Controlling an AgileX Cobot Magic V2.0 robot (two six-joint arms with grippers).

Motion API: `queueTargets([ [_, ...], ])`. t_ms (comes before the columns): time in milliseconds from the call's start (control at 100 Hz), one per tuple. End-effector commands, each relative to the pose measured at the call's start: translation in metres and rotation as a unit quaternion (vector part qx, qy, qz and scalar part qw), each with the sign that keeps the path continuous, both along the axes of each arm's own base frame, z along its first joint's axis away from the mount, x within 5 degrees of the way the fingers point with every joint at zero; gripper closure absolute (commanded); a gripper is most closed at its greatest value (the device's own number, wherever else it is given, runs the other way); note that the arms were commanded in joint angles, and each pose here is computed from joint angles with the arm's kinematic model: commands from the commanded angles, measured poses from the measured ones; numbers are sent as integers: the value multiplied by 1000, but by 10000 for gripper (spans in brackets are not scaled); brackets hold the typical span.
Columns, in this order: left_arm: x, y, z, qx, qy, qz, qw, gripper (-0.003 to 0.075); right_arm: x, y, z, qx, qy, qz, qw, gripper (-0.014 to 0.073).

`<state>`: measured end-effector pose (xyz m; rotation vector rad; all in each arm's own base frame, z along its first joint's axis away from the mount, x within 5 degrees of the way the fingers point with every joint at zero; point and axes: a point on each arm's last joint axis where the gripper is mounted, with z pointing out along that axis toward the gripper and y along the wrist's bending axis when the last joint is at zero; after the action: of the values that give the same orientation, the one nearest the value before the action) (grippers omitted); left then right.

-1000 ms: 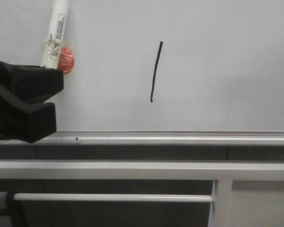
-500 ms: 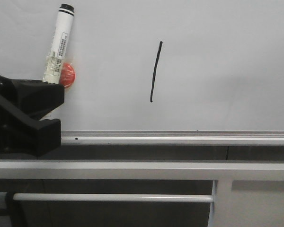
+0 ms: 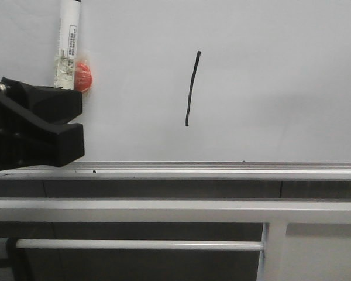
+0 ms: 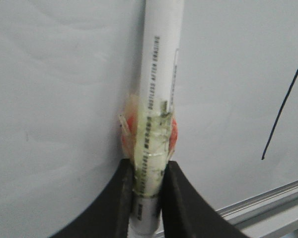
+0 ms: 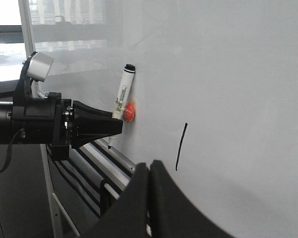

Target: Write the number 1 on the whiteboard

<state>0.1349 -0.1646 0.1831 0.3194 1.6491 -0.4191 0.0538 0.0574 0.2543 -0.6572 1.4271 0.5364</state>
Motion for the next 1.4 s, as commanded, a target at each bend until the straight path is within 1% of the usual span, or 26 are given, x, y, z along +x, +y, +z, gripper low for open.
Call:
queueTargets([
  [0,7,8,28,-78,-101,62,990,741,-1,1,9,9,-8,6,1000,658],
  [270,7,9,28,-78,-100,64,990,741,-1,1,9,9,-8,6,1000,658],
  [530,14,15,28,-84,-100,85,988,741,-1,1,9,10,-8,8,1000,658],
  [680,14,13,29,-87,-105,70,988,741,-1,1,9,10,-8,8,1000,658],
  [960,14,13,29,-87,-105,70,988,741,-1,1,9,10,-8,8,1000,658],
  [1250,12,9,31,-85,-114,46,989,741,-1,1,9,10,-8,8,1000,658],
  [1390,12,9,31,-85,-114,45,989,741,-1,1,9,10,-8,8,1000,658],
])
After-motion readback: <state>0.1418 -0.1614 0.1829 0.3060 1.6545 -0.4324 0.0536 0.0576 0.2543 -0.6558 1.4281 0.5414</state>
